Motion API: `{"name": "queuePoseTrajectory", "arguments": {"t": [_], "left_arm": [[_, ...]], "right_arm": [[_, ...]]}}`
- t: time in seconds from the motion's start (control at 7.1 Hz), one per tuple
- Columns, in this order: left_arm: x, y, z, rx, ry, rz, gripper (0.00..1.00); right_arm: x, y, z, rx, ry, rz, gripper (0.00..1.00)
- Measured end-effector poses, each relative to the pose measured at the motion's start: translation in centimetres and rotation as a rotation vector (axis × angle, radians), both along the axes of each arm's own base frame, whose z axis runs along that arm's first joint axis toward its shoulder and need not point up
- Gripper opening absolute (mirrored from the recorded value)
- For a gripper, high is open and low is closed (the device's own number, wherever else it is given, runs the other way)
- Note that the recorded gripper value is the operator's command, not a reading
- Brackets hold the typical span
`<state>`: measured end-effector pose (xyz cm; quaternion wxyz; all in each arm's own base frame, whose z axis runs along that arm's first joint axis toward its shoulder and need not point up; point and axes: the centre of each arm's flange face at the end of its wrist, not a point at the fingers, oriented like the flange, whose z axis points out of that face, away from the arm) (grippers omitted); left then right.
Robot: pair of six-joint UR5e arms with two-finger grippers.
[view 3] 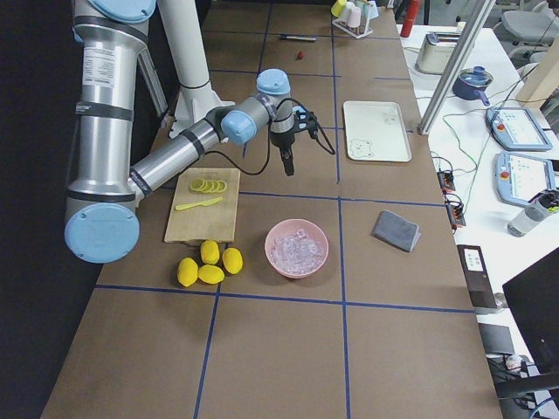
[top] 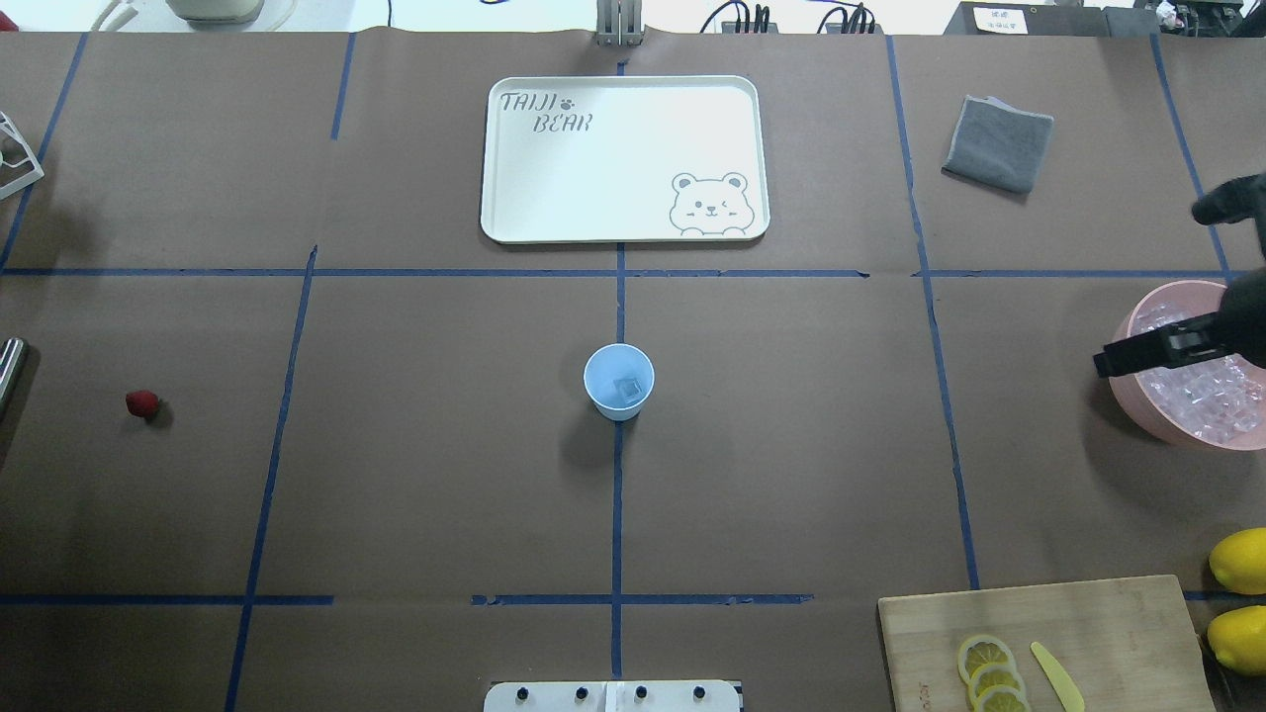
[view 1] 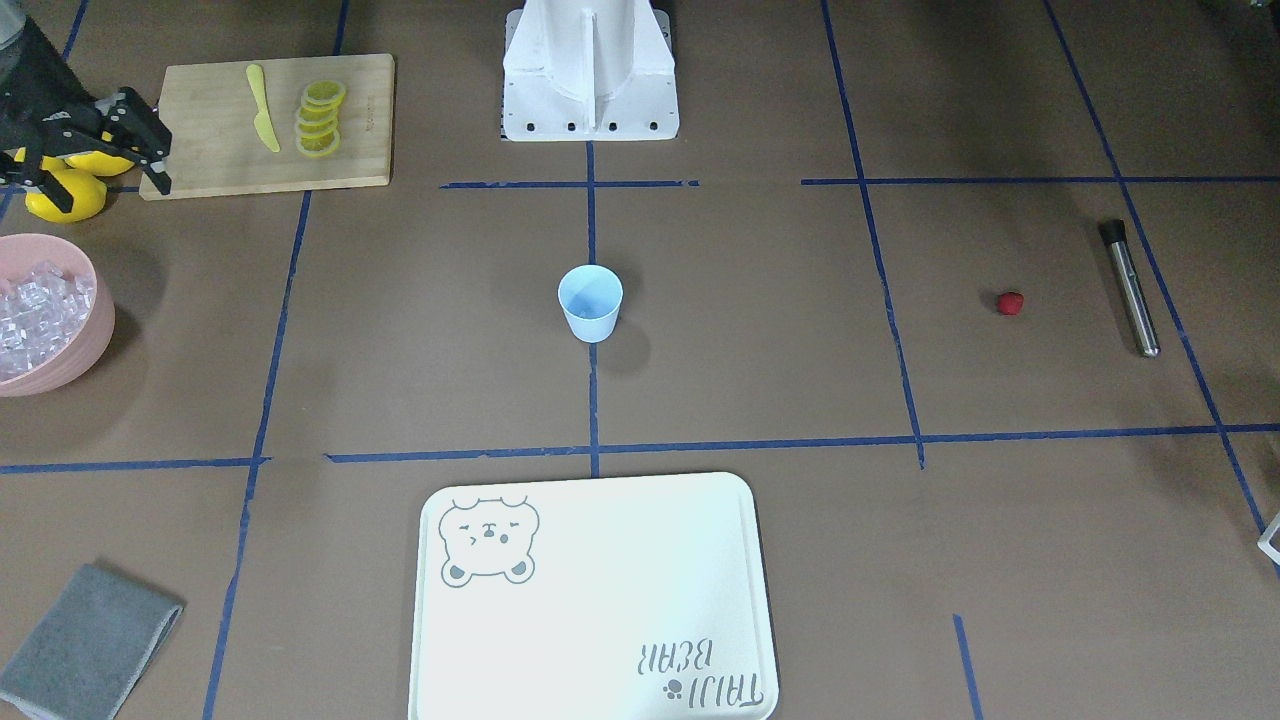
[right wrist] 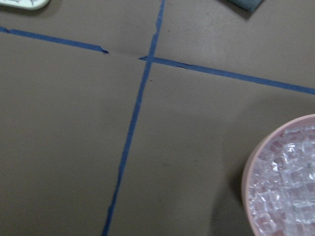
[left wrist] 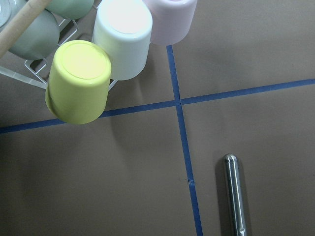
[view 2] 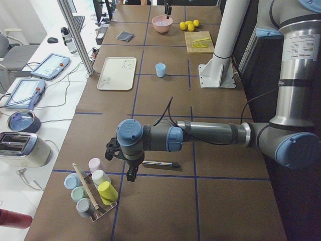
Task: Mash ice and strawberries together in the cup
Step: 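Move the right gripper back over the bowl of ice, then lower the right gripper into the bowl and grasp another ice cube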
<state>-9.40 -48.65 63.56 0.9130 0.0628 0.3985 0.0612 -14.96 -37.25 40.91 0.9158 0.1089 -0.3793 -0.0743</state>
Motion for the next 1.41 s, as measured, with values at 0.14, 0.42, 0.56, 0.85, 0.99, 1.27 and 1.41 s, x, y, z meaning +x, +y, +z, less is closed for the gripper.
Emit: {"name": "queuePoseTrajectory", "arguments": {"t": [0.14, 0.42, 0.56, 0.85, 0.99, 1.27, 1.41], "left_arm": [[0.0, 0.0, 0.0, 0.000, 0.001, 0.000, 1.00], [0.0, 0.0, 0.0, 0.001, 0.002, 0.000, 1.00], [0.0, 0.0, -0.2, 0.003, 0.001, 0.000, 1.00], [0.0, 0.0, -0.6, 0.009, 0.001, -0.001, 1.00], [0.0, -0.1, -0.6, 0.010, 0.000, -0.001, 1.00], [0.0, -0.1, -0.7, 0.012, 0.000, -0.001, 1.00], [0.0, -0.1, -0.7, 0.012, 0.000, -0.001, 1.00]], "right_arm": [[1.3, 0.2, 3.0, 0.012, 0.027, -0.026, 0.98], [2.4, -0.4, 7.7, 0.033, 0.059, -0.059, 0.96], [3.1, -1.0, 9.9, 0.042, 0.070, -0.077, 0.93], [3.8, -1.9, 12.5, 0.030, 0.071, -0.096, 0.82], [3.8, -2.2, 13.6, 0.015, 0.076, -0.101, 0.80], [3.1, -3.5, 15.1, -0.007, 0.083, -0.105, 0.76], [2.7, -4.3, 15.7, -0.015, 0.087, -0.106, 0.74]]}}
